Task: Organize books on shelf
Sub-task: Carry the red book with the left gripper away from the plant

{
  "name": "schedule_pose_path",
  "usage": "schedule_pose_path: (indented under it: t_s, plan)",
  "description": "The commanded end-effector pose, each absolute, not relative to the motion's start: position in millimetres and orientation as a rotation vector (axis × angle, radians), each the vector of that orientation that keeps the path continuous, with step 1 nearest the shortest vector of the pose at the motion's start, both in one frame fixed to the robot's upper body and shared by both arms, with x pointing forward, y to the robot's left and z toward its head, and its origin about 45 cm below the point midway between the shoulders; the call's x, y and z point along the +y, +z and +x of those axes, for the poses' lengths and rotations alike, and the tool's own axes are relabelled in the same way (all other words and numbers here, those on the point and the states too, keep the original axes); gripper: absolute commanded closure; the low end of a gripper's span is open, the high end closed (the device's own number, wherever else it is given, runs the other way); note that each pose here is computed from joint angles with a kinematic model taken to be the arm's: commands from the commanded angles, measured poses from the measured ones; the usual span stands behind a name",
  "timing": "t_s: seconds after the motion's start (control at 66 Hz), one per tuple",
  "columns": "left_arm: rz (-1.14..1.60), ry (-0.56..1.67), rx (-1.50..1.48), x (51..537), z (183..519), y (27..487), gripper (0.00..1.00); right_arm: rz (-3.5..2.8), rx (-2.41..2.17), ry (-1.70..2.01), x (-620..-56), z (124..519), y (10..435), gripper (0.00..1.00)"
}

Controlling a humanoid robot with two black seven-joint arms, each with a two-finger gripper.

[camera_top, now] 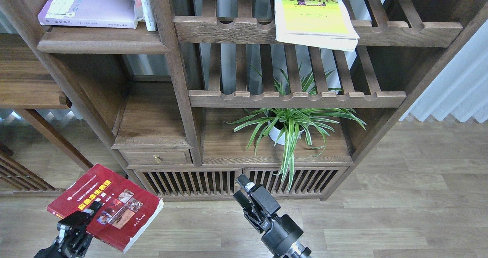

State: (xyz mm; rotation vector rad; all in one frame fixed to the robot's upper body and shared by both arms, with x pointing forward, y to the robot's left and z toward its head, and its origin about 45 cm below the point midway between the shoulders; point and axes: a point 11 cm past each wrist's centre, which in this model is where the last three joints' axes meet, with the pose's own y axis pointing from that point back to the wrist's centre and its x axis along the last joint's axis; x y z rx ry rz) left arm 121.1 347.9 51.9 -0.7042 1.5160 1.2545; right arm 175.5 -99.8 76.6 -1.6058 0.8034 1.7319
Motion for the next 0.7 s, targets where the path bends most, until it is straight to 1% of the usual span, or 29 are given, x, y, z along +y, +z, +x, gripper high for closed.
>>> schedule_pose_path:
  t_s: [0.0, 0.152, 0.318, 0.379, 0.455, 0.682]
  plan:
    - [-0.701, 1.262, 1.524, 348, 116, 51, 0.97, -1.595, 0.802, 1.721, -101, 178, 79, 0.01]
    - [-0.715, 1.245, 1.513, 345, 117, 58, 0.98, -1.582, 0.818, 1.689, -108, 187, 81, 0.01]
    - [-0.726, 1.231, 1.514, 341, 108, 66, 0.98, -1.572, 0.821, 1.689, -108, 187, 81, 0.01]
    - [-0.734, 1.282, 1.506, 353, 98, 66, 0.97, -1.573, 0.822, 1.691, -108, 186, 80, 0.01]
    - [-0.739, 1.309, 1.497, 361, 93, 67, 0.97, -1.572, 0.823, 1.692, -108, 186, 80, 0.01]
    - [-0.730, 1.365, 1.404, 397, 99, 84, 0.98, -1.579, 0.819, 1.709, -105, 183, 78, 0.01]
